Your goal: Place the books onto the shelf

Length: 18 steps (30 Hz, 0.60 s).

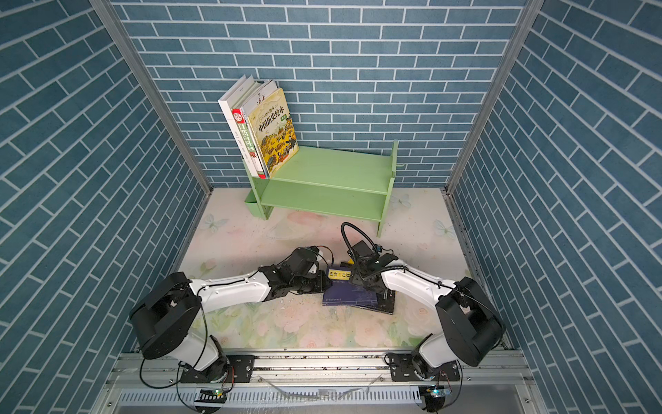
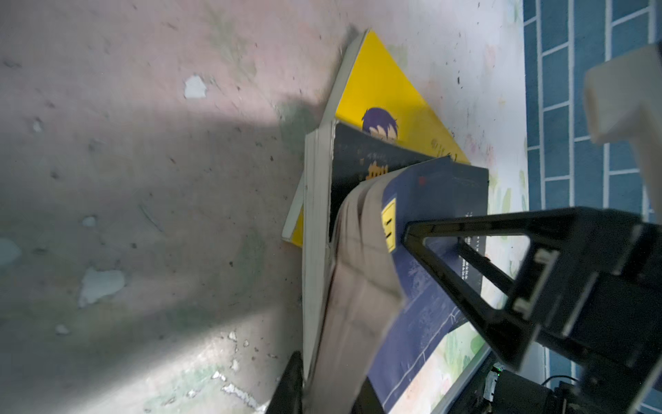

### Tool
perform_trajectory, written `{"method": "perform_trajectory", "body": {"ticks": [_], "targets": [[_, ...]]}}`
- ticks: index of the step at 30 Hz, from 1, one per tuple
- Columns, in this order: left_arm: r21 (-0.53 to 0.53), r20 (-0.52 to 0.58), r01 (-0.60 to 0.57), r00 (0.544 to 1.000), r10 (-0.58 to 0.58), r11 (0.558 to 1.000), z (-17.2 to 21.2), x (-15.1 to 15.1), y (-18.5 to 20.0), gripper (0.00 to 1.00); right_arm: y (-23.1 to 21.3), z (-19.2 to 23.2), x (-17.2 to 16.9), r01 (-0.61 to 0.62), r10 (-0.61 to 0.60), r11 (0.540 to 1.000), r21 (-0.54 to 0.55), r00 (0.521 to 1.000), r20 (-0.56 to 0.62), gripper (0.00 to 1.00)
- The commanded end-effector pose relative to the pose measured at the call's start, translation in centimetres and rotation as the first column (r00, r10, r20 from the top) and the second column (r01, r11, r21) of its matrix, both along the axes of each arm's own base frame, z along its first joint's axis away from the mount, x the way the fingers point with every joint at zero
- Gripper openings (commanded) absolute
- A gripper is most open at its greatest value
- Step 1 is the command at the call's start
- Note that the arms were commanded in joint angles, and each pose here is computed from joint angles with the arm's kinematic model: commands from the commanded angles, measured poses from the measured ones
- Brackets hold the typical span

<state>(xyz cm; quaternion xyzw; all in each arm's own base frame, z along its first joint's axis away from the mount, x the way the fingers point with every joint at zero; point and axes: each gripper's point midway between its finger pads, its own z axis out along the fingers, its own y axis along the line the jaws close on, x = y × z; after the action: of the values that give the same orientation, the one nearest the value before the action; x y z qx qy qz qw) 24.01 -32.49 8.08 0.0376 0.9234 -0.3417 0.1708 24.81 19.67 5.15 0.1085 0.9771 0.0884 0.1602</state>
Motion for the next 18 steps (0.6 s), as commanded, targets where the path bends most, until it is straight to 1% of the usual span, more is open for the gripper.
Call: {"method": "perform_trajectory", "body": {"ticks": [1,5,8,12,16,18], "targets": [[-0.023,0.064,-0.029,0.997,0.031,0.999,2.0,1.5,1.5,0.2,4.1,-0.8,0.2,-0.073,0.076,0.991,0.113,0.997,-0.024,0.79],[0.083,0.108,-0.109,0.989,0.1,0.991,2.4,3.3,6.4,0.15,7.5,0.5,1.4,-0.136,0.135,0.971,0.197,0.991,0.019,0.79],[0.181,0.138,-0.16,0.981,0.136,0.97,2.5,4.0,10.2,0.15,10.0,1.2,2.2,-0.181,0.175,0.951,0.25,0.983,0.046,0.79],[0.273,0.15,-0.249,0.965,0.215,0.929,1.8,4.3,15.2,0.13,11.2,1.3,2.8,-0.202,0.194,0.947,0.25,0.979,0.056,0.79],[0.328,0.153,-0.316,0.948,0.281,0.89,0.8,3.7,18.8,0.14,10.8,1.5,2.5,-0.211,0.204,0.948,0.237,0.977,0.055,0.79],[0.37,0.133,-0.326,0.945,0.298,0.87,-0.6,2.8,20.4,0.19,10.1,1.8,2.5,-0.214,0.207,0.954,0.208,0.977,0.059,0.79]]}}
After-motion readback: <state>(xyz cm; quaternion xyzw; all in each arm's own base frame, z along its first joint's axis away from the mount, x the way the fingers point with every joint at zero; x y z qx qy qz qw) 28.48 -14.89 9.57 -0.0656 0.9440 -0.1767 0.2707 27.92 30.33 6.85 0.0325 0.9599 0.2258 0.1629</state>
